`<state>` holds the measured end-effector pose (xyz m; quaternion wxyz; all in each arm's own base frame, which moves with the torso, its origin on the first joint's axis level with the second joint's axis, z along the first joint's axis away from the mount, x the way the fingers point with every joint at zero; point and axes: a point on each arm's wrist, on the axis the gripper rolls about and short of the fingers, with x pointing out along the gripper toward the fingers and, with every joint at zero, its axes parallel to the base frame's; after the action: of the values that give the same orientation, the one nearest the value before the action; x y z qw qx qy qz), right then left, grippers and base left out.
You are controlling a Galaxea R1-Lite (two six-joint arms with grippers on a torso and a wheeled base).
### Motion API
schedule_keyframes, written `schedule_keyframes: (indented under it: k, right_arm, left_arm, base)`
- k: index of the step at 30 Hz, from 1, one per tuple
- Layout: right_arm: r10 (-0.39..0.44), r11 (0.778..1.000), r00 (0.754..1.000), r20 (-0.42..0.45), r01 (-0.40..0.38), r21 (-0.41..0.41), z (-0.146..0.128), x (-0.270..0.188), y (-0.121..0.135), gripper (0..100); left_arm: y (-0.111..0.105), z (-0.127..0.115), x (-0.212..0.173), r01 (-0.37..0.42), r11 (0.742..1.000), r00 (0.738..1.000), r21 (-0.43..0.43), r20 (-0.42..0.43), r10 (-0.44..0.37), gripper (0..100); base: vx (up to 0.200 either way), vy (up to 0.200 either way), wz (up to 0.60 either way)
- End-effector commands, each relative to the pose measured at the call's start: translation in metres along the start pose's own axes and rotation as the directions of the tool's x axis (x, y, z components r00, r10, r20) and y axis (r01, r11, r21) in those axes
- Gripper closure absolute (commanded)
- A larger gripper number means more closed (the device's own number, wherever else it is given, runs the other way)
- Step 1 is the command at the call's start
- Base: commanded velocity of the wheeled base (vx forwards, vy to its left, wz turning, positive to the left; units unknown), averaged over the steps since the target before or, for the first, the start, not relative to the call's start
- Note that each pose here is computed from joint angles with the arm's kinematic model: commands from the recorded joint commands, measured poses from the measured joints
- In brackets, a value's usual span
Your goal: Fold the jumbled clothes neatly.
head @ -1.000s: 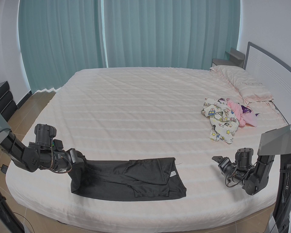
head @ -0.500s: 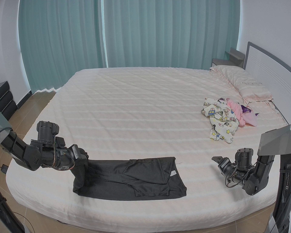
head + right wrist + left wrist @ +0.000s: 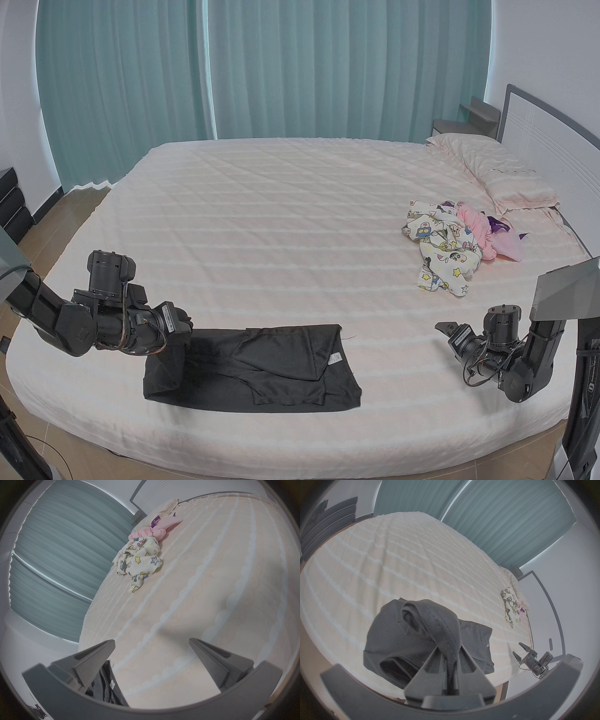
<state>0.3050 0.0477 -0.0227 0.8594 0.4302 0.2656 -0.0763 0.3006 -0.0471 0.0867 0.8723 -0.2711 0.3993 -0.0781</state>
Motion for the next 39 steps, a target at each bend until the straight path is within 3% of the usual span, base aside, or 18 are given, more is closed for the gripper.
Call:
schedule_keyframes:
  k: [1, 19, 27, 35, 36, 39]
  right_arm:
    - [0.003, 1.000, 1.000, 0.000, -0.003, -0.001, 0.000, 0.000, 0.001, 0]
    - [0.007, 1.000, 1.000, -0.009, -0.007, -0.010, -0.004, 0.000, 0.003, 0]
    - [0.007, 1.000, 1.000, -0.014, -0.007, -0.011, -0.006, 0.000, 0.003, 0]
    - [0.009, 1.000, 1.000, -0.018, -0.009, -0.014, -0.007, 0.001, 0.003, 0]
    - [0.009, 1.000, 1.000, -0.018, -0.009, -0.014, -0.007, 0.001, 0.003, 0]
    - [0.006, 1.000, 1.000, -0.018, -0.006, -0.015, -0.007, 0.001, 0.003, 0]
  left_arm:
    - [-0.005, -0.005, 0.003, 0.007, 1.000, 1.000, 0.013, -0.016, -0.007, 100]
    - [-0.033, -0.017, 0.059, -0.011, 0.996, 0.998, 0.094, -0.067, 0.017, 100]
    - [-0.037, -0.018, 0.096, -0.062, 0.993, 0.996, 0.105, -0.051, 0.067, 100]
    - [-0.043, -0.013, 0.110, -0.053, 0.997, 0.998, 0.061, -0.036, 0.055, 100]
    - [-0.044, -0.013, 0.110, -0.052, 0.997, 0.998, 0.059, -0.037, 0.054, 0]
    - [-0.047, -0.017, 0.111, -0.051, 0.997, 0.997, 0.052, -0.054, 0.054, 0]
  base:
    - [0.000, -0.200, 0.00]
    - [0.000, -0.200, 0.00]
    - [0.000, 0.000, 0.00]
    - [0.000, 0.000, 0.00]
    - [0.000, 0.000, 0.00]
    - [0.000, 0.000, 0.00]
